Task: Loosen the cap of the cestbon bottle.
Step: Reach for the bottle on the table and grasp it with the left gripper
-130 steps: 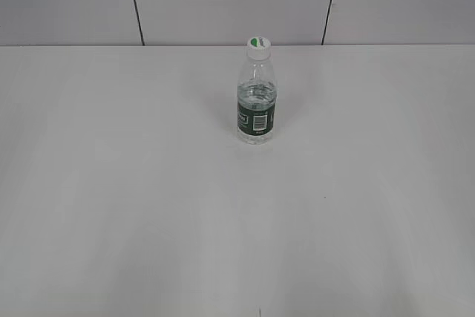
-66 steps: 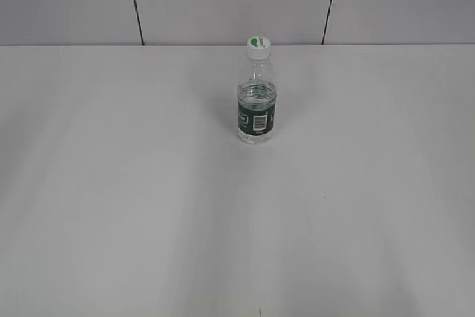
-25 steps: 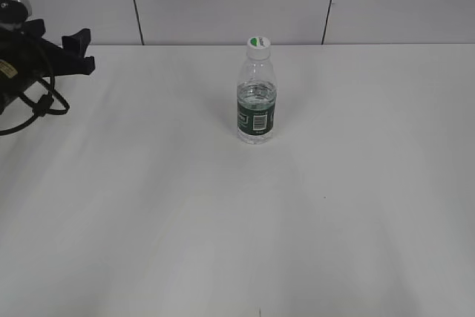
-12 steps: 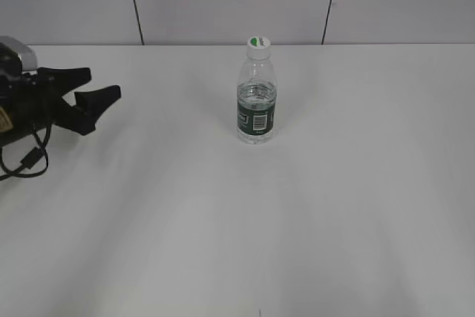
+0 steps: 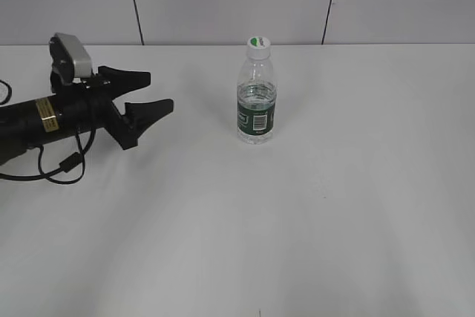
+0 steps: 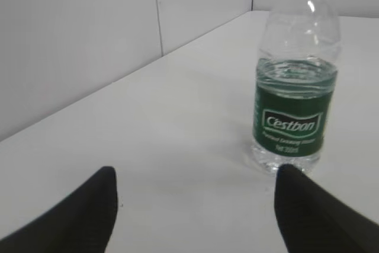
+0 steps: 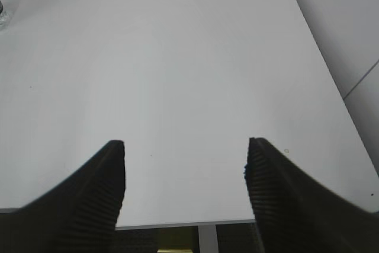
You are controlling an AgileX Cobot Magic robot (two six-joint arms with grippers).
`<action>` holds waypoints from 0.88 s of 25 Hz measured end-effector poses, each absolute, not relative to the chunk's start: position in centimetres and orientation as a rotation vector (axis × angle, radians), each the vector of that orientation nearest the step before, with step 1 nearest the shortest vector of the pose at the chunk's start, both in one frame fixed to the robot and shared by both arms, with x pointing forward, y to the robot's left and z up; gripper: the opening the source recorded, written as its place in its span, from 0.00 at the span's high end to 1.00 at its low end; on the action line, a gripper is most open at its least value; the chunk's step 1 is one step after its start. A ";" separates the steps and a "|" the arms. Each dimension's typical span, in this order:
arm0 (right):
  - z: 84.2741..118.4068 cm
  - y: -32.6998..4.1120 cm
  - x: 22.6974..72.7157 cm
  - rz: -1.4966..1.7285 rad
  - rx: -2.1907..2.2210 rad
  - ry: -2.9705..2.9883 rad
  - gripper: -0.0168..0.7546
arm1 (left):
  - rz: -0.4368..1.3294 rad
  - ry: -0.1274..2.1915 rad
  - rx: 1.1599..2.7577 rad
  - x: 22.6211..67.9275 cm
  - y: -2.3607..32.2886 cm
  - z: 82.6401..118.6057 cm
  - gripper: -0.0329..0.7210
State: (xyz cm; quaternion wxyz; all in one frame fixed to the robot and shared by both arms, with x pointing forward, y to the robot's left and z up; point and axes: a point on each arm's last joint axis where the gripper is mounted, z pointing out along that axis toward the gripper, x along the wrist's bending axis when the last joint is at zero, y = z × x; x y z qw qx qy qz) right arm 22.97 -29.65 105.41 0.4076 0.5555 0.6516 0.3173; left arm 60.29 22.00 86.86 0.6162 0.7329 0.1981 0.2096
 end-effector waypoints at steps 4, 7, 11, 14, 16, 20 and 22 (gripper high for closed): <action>105.4 -29.7 23.0 0.800 1.400 1.643 0.34 | 0.456 0.438 1.675 60.0 19.8 87.0 0.30; 105.4 -29.7 23.0 0.800 1.400 1.643 0.34 | 0.430 0.427 1.660 60.1 18.1 86.8 0.30; 105.4 -29.7 23.0 0.800 1.400 1.643 0.34 | 0.407 0.485 1.634 60.2 16.3 85.6 0.30; 105.4 -29.7 23.0 0.800 1.400 1.643 0.34 | 0.407 0.533 1.608 60.1 15.0 85.2 0.30; 105.4 -29.7 23.0 0.800 1.400 1.643 0.34 | 0.394 0.519 1.609 59.8 14.4 85.2 0.30; 105.4 -29.7 23.0 0.800 1.400 1.643 0.34 | 0.363 0.496 1.613 59.2 12.9 85.3 0.30; 105.4 -29.7 23.0 0.800 1.400 1.643 0.34 | 0.355 0.487 1.614 59.0 12.5 85.3 0.29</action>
